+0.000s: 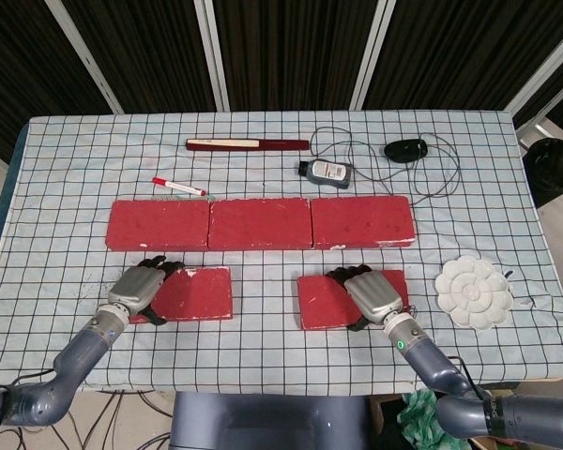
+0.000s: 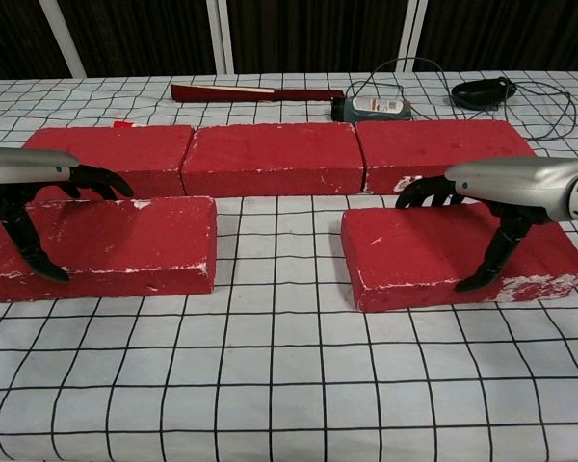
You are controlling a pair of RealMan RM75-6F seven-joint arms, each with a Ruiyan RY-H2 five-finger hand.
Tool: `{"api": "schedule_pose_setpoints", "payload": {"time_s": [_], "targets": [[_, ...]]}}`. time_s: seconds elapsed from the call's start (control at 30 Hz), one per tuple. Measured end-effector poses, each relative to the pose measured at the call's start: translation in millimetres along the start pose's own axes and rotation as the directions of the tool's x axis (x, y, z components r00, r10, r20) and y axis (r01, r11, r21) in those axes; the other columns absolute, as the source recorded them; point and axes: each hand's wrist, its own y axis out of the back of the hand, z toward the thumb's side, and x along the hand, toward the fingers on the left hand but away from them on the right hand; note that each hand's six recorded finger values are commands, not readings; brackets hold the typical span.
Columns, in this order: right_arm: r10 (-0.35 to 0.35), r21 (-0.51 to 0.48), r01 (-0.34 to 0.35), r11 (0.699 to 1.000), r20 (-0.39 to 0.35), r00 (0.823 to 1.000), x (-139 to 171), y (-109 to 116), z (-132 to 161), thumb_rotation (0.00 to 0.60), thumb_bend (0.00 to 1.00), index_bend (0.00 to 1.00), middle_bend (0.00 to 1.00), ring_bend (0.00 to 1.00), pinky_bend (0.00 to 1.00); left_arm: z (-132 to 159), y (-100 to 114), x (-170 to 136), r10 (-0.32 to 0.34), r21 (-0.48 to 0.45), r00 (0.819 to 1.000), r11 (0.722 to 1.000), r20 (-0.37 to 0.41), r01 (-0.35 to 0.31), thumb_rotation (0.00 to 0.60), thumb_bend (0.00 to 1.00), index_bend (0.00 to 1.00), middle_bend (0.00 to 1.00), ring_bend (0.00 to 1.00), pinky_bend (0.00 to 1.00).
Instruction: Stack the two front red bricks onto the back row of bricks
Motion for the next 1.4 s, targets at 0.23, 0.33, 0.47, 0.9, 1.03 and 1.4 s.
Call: {"api": "schedule_pose_setpoints", "payload": {"time_s": [0.23, 0.33, 0.47, 0.9, 1.03, 1.4], "targets": [[-0.002, -0.001, 0.002, 1.0, 0.001, 1.0, 0.2, 0.3, -0.7, 0.6, 0.16, 0.21, 0.26, 0.23, 0.2, 0.9, -0.7, 1.7, 0.001, 0.002, 1.0, 1.0, 0.003, -0.001, 0.6, 0.13, 0.15, 0.19, 0.03, 0.12], [-0.003, -0.004, 0.003, 1.0, 0.002, 1.0, 0.4, 0.7, -1.1, 0.6, 0.16, 0.21, 0.26, 0.23, 0.2, 1.1, -0.1, 1.7, 0.003, 0.009, 1.0, 1.0, 0.004, -0.003, 0.6, 0.13, 0.16, 0.19, 0.03, 0.12], [-0.001, -0.004, 0.001, 1.0, -0.001, 1.0, 0.5, -0.1, -0.5, 0.6, 0.16, 0.21, 0.26, 0.23, 0.2, 1.9, 0.3, 1.2, 0.006, 0.011, 1.0, 1.0, 0.007, -0.006, 0.6, 0.15, 0.16, 0.19, 0.03, 0.12], [-0.014, -0.004, 0.014, 1.0, 0.003, 1.0, 0.8, 4.2, -1.9, 0.6, 0.16, 0.21, 0.26, 0.23, 0.2, 1.3, 0.7, 3.5, 0.003, 0.017, 1.0, 1.0, 0.008, -0.003, 0.6, 0.17, 0.16, 0.22, 0.13, 0.25], [-0.016, -0.005, 0.016, 1.0, 0.007, 1.0, 1.5, 4.8, -3.4, 0.6, 0.16, 0.21, 0.26, 0.23, 0.2, 0.6, 1.4, 3.2, 0.003, 0.017, 1.0, 1.0, 0.006, -0.003, 0.6, 0.17, 0.16, 0.23, 0.13, 0.25], [-0.041, -0.013, 0.042, 0.999, 0.015, 0.999, 6.9, 16.0, -7.9, 0.6, 0.16, 0.21, 0.26, 0.25, 0.2, 5.8, 15.7, -3.5, 0.032, -0.002, 0.999, 0.999, 0.033, -0.032, 0.6, 0.17, 0.16, 0.23, 0.13, 0.23]]}}
